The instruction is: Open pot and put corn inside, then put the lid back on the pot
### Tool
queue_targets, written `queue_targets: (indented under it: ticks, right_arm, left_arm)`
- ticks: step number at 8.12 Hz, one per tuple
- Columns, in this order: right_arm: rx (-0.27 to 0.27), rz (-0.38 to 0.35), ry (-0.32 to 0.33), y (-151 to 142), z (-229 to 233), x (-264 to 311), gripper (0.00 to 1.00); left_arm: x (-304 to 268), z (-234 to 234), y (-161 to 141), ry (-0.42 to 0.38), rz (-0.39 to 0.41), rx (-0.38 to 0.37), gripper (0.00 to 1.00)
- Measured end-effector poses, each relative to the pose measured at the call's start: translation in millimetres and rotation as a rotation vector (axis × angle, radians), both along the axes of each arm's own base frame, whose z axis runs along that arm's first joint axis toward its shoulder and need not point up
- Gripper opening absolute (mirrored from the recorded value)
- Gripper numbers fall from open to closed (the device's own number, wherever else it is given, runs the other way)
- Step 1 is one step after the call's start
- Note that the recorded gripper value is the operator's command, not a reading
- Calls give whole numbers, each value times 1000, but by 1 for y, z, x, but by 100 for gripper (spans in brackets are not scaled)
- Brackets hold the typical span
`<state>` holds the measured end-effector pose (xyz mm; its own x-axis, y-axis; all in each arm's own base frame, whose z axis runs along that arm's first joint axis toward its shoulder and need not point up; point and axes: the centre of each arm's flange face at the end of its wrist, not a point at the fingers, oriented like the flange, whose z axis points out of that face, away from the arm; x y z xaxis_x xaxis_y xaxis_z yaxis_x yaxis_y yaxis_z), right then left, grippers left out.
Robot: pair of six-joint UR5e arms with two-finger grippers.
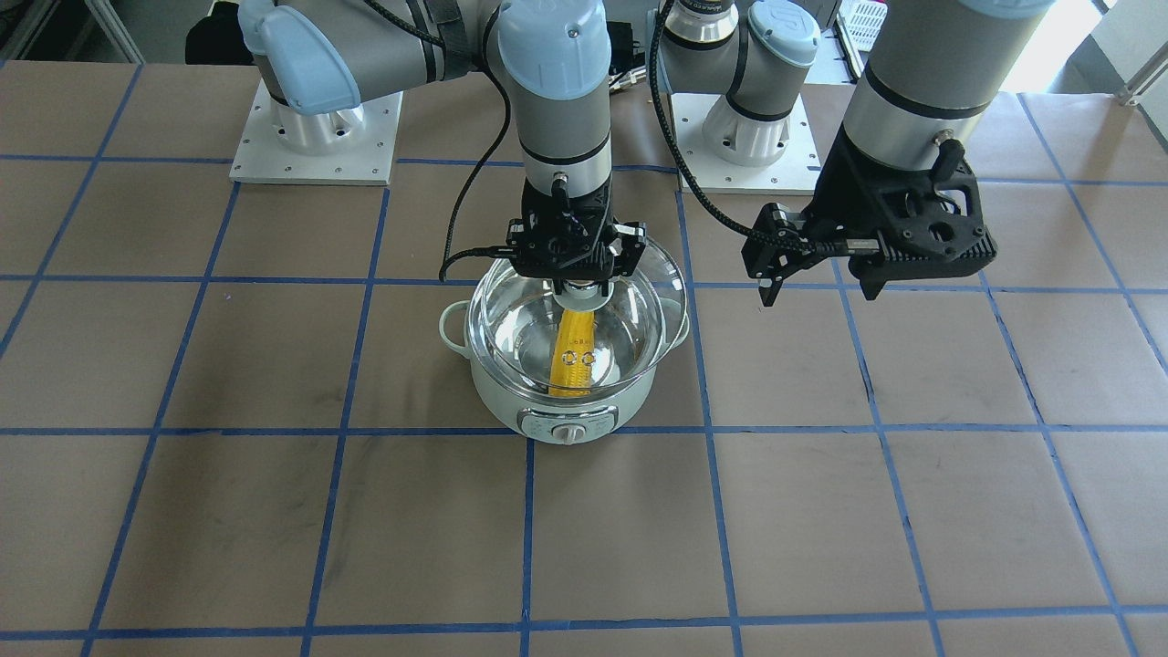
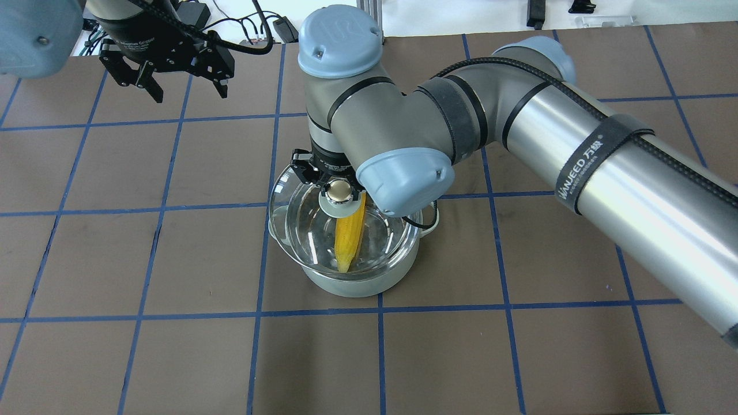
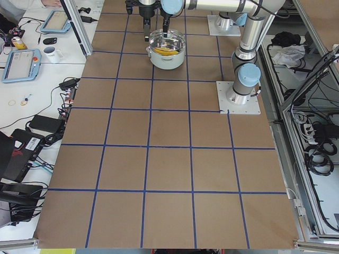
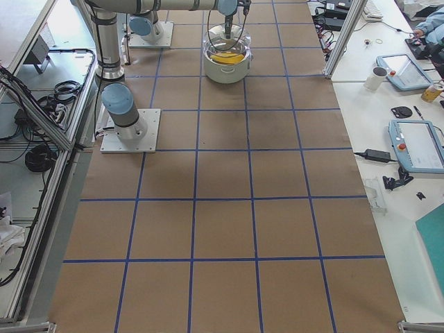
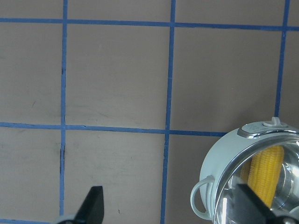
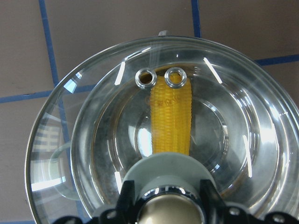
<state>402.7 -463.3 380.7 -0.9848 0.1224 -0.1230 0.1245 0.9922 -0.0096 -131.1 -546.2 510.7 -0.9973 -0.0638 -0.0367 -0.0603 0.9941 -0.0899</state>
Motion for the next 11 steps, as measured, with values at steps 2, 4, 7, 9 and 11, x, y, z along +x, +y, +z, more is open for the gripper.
queue_targets:
  ticks: [2,4,7,9,11]
  right_arm:
    - [8,-10,14,-2,-5,-6,0]
    - [20,-14,21,-2,-12,-9,0]
    - [27,-19,23,-2,-18,-13,0]
    - [26,-26,18,-2,-17,-12,0]
    - [30,-29,19,-2,-19,-12,0]
  left_arm:
    - [-3,10,14,1,-4,-18,100]
    - [-4,-3,31,0,-6,-8,100]
    - [-4,-19,41,-1,-8,-4,100]
    - [-4,-21,42,0,-10,-4,100]
    - [-4,-21,42,1,-7,-4,100]
